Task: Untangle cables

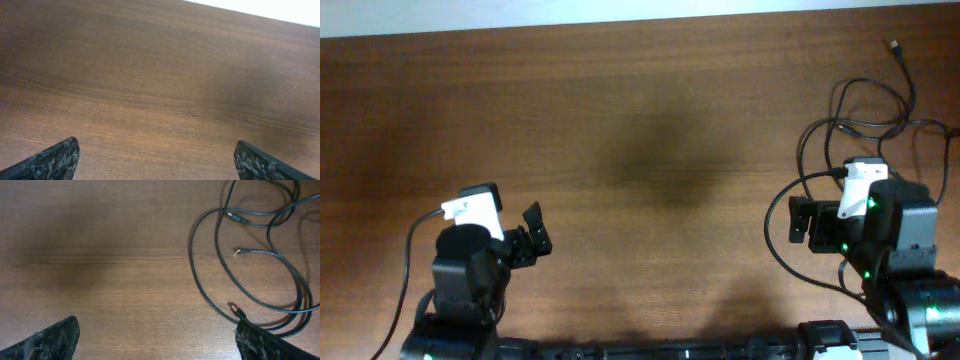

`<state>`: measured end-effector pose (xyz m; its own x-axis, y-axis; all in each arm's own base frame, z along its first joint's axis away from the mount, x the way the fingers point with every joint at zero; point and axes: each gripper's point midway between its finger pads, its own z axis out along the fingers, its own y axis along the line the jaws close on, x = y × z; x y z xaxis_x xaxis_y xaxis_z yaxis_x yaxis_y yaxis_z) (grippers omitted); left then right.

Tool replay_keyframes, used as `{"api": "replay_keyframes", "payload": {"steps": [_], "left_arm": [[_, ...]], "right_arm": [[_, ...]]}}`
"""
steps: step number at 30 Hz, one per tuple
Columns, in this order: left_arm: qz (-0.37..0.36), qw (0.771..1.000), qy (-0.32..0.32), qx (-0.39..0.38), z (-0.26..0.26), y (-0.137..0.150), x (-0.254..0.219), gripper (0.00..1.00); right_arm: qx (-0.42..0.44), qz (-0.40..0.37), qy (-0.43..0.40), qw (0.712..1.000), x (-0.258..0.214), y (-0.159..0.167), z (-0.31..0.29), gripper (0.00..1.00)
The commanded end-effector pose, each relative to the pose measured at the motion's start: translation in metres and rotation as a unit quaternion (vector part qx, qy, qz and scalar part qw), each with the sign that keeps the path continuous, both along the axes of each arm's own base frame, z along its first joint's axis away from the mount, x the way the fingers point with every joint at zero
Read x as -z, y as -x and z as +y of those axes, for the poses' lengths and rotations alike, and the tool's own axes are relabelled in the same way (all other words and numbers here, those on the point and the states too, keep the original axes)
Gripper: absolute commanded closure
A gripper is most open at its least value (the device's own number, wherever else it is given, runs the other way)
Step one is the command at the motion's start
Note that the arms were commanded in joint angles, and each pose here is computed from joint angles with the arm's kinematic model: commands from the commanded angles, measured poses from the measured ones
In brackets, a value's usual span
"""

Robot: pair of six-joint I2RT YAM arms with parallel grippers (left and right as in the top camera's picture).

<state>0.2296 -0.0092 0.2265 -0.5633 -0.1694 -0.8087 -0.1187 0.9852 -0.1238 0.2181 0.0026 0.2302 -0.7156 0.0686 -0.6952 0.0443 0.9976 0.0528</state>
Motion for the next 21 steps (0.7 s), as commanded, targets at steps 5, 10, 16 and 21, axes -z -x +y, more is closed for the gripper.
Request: {"api": "replay_keyframes", "payload": {"steps": [5,10,16,21], "left_arm": [[0.002,1.0,0.003,-0.011,0.003,0.003,0.003,0.01],[0.002,1.0,0.002,-0.011,0.003,0.003,0.003,0.01],[0.002,1.0,0.003,-0.011,0.003,0.003,0.003,0.01],[0.002,1.0,0.003,-0.011,0.003,0.003,0.003,0.01]], "right_arm": [[0.007,0.014,0.001,1.0,0.008,-0.003,-0.002,0.01],[0.007,0.03,0.001,1.0,0.014,-0.006,-0.002,0.01],[0.007,0.068,0.002,0.998,0.03,-0.014,-0.002,0.01],[0.007,0.1,0.002,0.995,0.045,-0.018,-0.002,0.01]]}}
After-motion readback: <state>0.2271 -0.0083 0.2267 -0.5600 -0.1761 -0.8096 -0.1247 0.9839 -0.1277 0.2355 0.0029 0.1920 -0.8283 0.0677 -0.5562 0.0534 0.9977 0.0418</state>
